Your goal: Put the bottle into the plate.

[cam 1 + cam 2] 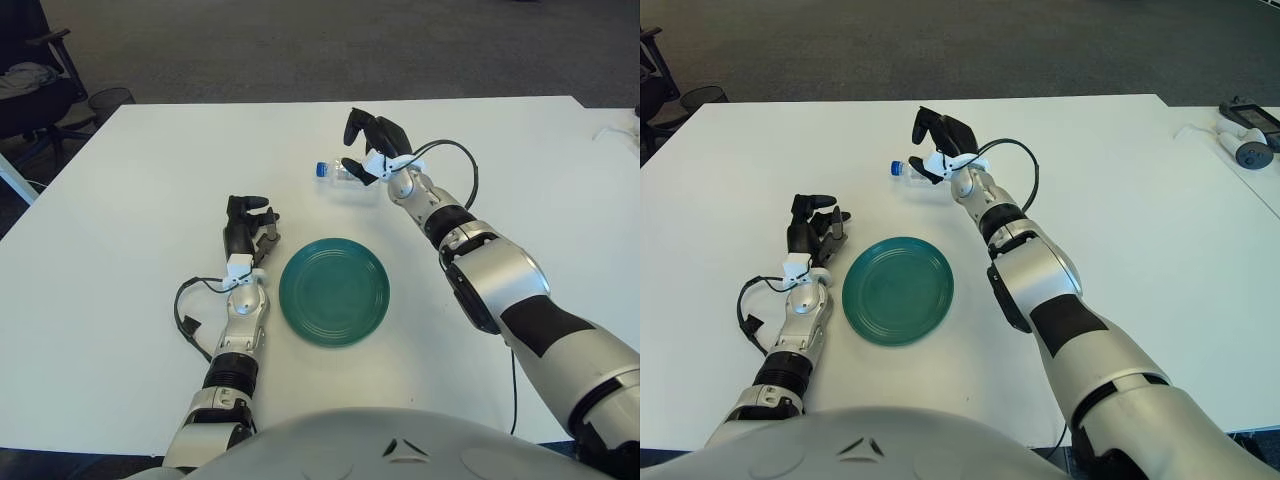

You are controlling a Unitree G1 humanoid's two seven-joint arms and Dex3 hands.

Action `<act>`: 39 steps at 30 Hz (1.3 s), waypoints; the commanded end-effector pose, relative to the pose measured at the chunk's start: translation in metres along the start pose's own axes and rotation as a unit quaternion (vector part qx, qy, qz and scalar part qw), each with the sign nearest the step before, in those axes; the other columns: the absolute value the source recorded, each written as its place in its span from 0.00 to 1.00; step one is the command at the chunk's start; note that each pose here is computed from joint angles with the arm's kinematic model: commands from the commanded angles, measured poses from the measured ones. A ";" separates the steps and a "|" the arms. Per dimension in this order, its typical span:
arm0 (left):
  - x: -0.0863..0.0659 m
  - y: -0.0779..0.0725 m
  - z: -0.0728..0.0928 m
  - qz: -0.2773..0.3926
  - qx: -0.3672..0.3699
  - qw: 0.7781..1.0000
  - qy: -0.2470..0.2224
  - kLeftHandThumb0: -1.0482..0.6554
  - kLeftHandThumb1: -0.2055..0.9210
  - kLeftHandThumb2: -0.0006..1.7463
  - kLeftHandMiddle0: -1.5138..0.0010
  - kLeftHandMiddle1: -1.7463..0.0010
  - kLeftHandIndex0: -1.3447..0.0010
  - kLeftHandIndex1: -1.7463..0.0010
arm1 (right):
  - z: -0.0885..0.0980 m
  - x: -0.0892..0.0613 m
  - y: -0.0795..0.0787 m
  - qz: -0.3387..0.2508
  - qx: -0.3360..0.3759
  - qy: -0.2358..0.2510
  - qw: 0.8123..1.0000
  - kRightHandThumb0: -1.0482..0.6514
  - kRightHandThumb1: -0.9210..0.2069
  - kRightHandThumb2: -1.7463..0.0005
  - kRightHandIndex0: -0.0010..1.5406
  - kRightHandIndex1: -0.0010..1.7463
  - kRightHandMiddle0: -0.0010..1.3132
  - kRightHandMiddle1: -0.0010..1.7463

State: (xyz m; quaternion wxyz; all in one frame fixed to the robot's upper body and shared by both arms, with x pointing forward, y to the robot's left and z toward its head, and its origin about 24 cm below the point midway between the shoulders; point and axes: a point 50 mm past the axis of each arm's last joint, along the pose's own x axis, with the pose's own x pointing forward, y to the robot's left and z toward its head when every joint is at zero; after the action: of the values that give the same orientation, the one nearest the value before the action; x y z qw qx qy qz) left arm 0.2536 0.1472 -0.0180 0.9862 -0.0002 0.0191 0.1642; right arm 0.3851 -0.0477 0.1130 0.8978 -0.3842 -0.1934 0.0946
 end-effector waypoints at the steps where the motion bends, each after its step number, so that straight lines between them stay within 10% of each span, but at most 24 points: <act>1: -0.023 0.003 -0.032 0.003 0.015 0.997 0.074 0.40 0.86 0.43 0.60 0.31 0.79 0.00 | 0.008 0.009 -0.011 -0.023 -0.010 -0.014 1.000 0.61 0.68 0.14 0.48 1.00 0.38 0.99; 17: -0.022 0.005 -0.034 0.001 0.015 0.997 0.073 0.40 0.87 0.41 0.59 0.31 0.79 0.00 | 0.004 0.015 -0.037 -0.113 -0.008 0.009 0.994 0.61 0.68 0.13 0.48 1.00 0.38 0.99; 22: -0.022 0.004 -0.035 -0.001 0.016 0.997 0.075 0.40 0.87 0.42 0.59 0.31 0.79 0.00 | 0.003 0.017 -0.034 -0.076 -0.030 0.015 0.997 0.47 0.22 0.52 0.15 0.99 0.22 1.00; 25: -0.022 0.004 -0.035 -0.001 0.017 0.997 0.074 0.40 0.87 0.42 0.59 0.31 0.79 0.00 | 0.002 0.018 -0.031 -0.039 -0.054 0.015 0.998 0.31 0.12 0.65 0.06 0.75 0.07 0.88; 30: -0.022 0.004 -0.035 -0.003 0.019 0.997 0.075 0.40 0.88 0.41 0.59 0.32 0.80 0.00 | 0.001 0.018 -0.025 0.020 -0.122 0.008 0.992 0.14 0.02 0.77 0.02 0.27 0.01 0.41; 39: -0.021 0.004 -0.036 -0.003 0.020 0.997 0.077 0.40 0.89 0.40 0.59 0.32 0.80 0.00 | 0.001 0.015 -0.012 0.067 -0.180 0.003 0.981 0.01 0.00 0.79 0.00 0.02 0.00 0.03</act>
State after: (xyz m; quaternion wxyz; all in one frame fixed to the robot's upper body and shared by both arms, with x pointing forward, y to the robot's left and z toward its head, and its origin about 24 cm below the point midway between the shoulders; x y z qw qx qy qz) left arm 0.2580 0.1443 -0.0178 0.9871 -0.0039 0.0141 0.1593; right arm 0.3964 -0.0531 0.1211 0.8192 -0.5342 -0.1767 0.1113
